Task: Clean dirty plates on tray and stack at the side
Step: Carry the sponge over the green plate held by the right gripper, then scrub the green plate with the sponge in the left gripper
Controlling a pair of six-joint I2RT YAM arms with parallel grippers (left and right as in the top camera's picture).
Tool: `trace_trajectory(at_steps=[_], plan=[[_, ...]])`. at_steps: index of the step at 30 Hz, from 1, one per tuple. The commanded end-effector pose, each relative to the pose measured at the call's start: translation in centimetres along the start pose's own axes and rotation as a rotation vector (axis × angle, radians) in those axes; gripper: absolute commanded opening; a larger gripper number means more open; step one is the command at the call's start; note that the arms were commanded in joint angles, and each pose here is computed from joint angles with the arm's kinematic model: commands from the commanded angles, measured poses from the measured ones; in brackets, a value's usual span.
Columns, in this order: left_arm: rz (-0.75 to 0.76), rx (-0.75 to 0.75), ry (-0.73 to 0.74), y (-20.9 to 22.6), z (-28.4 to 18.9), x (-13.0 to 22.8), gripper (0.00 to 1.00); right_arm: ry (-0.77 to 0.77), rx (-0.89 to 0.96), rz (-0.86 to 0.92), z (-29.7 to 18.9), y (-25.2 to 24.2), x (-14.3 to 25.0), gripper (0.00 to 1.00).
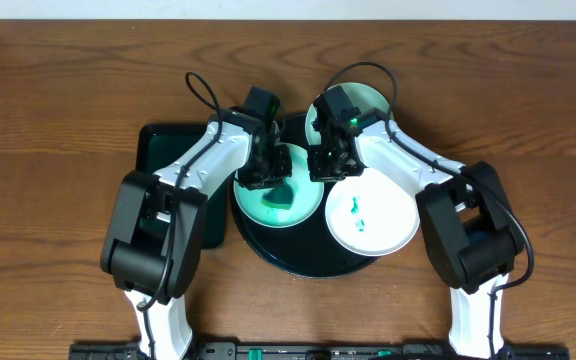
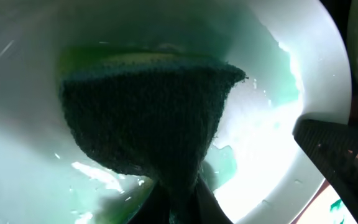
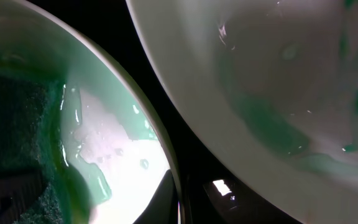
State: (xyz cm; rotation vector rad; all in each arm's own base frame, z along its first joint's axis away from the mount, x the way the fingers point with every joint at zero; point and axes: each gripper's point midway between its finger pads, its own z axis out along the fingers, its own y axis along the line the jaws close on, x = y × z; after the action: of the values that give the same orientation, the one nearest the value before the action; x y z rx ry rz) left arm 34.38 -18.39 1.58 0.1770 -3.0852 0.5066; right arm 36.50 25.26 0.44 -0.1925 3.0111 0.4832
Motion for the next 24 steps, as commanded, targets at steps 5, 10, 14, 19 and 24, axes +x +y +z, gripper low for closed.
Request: trace_trajectory(at_steps=[5,10,14,19,24], plan=[[-0.212,-0.423,-0.107,7.9,-0.1,-0.6,0.08,0.049,-0.002,0.013,2.2,-0.1,1.2,0.01],[-0.215,-0.479,-0.092,8.4,-0.5,0.3,0.07,0.049,-0.002,0.011,2.2,-0.2,1.2,0.01],[-0.066,-0.269,0.015,4.3,1.1,1.2,0.07,0.049,-0.003,0.01,2.2,-0.2,1.2,0.01],[0.259,0.185,0.097,-3.7,1.4,2.1,0.07,0.049,-0.002,0.01,2.2,-0.2,1.2,0.01],[0.221,0.085,0.011,-2.4,1.7,0.0,0.07,0.049,-0.002,0.006,2.2,-0.2,1.2,0.01]])
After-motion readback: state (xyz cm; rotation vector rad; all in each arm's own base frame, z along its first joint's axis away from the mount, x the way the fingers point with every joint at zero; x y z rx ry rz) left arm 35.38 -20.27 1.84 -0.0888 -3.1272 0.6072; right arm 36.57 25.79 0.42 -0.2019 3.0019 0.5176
